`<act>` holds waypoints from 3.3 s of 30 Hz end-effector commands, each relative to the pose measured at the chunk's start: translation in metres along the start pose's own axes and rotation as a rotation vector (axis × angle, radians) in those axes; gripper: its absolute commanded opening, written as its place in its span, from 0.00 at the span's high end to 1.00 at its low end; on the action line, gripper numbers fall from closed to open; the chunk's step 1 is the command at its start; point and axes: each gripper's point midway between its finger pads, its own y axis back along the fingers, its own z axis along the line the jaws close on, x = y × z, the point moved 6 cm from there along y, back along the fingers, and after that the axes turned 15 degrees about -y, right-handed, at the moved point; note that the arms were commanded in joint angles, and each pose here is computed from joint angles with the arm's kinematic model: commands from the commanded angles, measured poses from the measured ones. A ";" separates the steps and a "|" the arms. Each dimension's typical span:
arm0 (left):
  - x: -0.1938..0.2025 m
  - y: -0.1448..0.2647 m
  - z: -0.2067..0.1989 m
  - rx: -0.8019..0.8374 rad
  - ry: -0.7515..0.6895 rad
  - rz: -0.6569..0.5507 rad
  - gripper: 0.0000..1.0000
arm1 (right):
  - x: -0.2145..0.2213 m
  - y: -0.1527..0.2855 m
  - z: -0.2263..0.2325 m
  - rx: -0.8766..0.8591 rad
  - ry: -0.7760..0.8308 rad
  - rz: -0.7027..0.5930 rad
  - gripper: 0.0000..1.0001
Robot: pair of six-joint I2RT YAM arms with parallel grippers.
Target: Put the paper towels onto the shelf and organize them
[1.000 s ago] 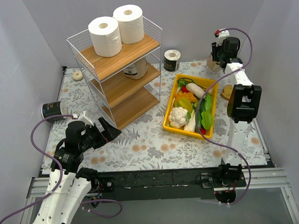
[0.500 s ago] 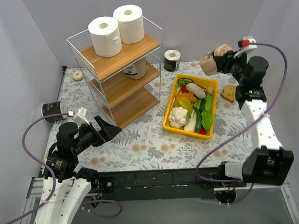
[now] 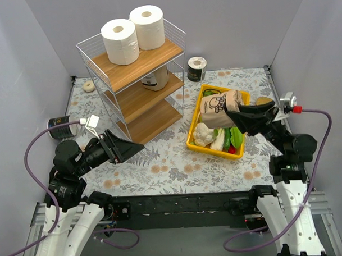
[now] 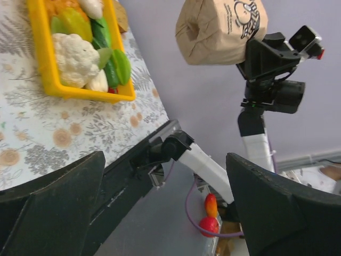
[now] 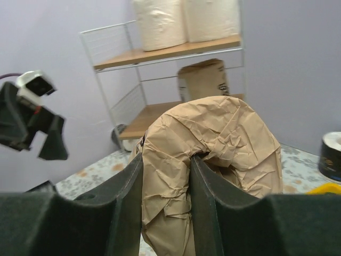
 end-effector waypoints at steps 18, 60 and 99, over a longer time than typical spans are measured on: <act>-0.072 -0.053 -0.044 0.277 0.004 -0.021 0.07 | 0.005 0.044 0.084 -0.322 -0.006 -0.103 0.72; -0.010 -0.137 -0.133 0.627 -0.024 -0.110 0.10 | -0.005 0.047 0.091 -0.387 -0.177 -0.243 0.72; 0.006 -0.139 -0.109 0.366 -0.148 -0.079 0.73 | 0.016 0.064 0.050 0.132 -0.139 -0.160 0.15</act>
